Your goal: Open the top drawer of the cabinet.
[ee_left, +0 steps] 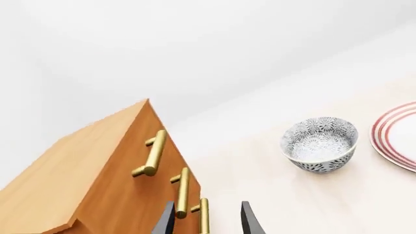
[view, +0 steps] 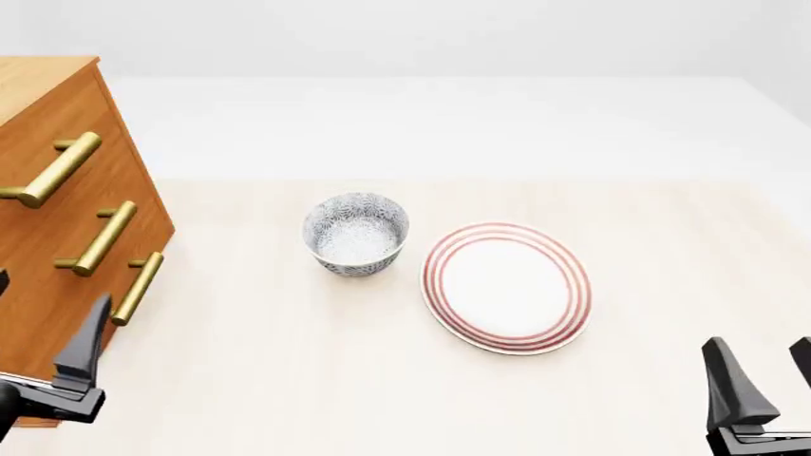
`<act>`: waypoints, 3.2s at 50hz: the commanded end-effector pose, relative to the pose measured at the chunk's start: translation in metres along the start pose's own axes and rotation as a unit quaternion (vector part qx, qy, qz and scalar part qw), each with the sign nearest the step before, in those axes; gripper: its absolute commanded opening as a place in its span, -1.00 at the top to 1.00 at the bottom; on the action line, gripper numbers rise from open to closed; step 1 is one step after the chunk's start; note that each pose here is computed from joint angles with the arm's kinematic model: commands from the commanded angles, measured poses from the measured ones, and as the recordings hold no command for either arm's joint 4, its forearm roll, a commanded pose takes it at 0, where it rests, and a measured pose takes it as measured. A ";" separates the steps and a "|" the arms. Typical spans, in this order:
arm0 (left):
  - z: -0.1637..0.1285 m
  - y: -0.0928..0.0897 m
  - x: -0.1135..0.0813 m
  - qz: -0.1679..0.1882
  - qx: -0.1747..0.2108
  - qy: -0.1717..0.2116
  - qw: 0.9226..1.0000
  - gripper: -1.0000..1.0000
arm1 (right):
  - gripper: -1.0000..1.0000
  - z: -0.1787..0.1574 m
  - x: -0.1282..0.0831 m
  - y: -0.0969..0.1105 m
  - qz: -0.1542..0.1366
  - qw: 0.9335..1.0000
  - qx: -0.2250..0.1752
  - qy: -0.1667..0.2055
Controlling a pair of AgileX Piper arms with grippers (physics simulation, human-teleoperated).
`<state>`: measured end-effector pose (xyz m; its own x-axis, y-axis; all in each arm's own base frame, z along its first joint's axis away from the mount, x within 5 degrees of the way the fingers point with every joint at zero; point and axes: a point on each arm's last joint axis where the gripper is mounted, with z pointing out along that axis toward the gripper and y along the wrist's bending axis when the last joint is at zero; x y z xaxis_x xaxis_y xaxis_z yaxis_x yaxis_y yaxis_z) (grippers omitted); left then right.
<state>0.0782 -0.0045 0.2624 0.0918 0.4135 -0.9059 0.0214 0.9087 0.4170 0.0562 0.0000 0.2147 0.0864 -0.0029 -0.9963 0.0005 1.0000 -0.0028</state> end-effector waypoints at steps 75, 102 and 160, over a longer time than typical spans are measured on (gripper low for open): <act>0.068 0.015 0.004 0.416 0.000 0.067 0.907 -1.00 | -1.00 0.000 0.000 0.000 0.000 1.000 0.000 0.000; 0.080 0.022 0.022 0.471 -0.030 0.091 0.877 -1.00 | -1.00 0.000 0.000 0.000 0.000 1.000 0.000 0.000; 0.128 0.051 0.048 0.489 -0.077 0.134 0.859 -1.00 | -1.00 0.000 0.000 0.000 0.000 1.000 0.000 0.000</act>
<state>0.2019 0.0465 0.2517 -0.2179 0.9680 -0.1246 -0.0644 0.1131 0.9915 0.0562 0.0000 0.2144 0.0863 -0.0028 -0.9963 0.0006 1.0000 -0.0027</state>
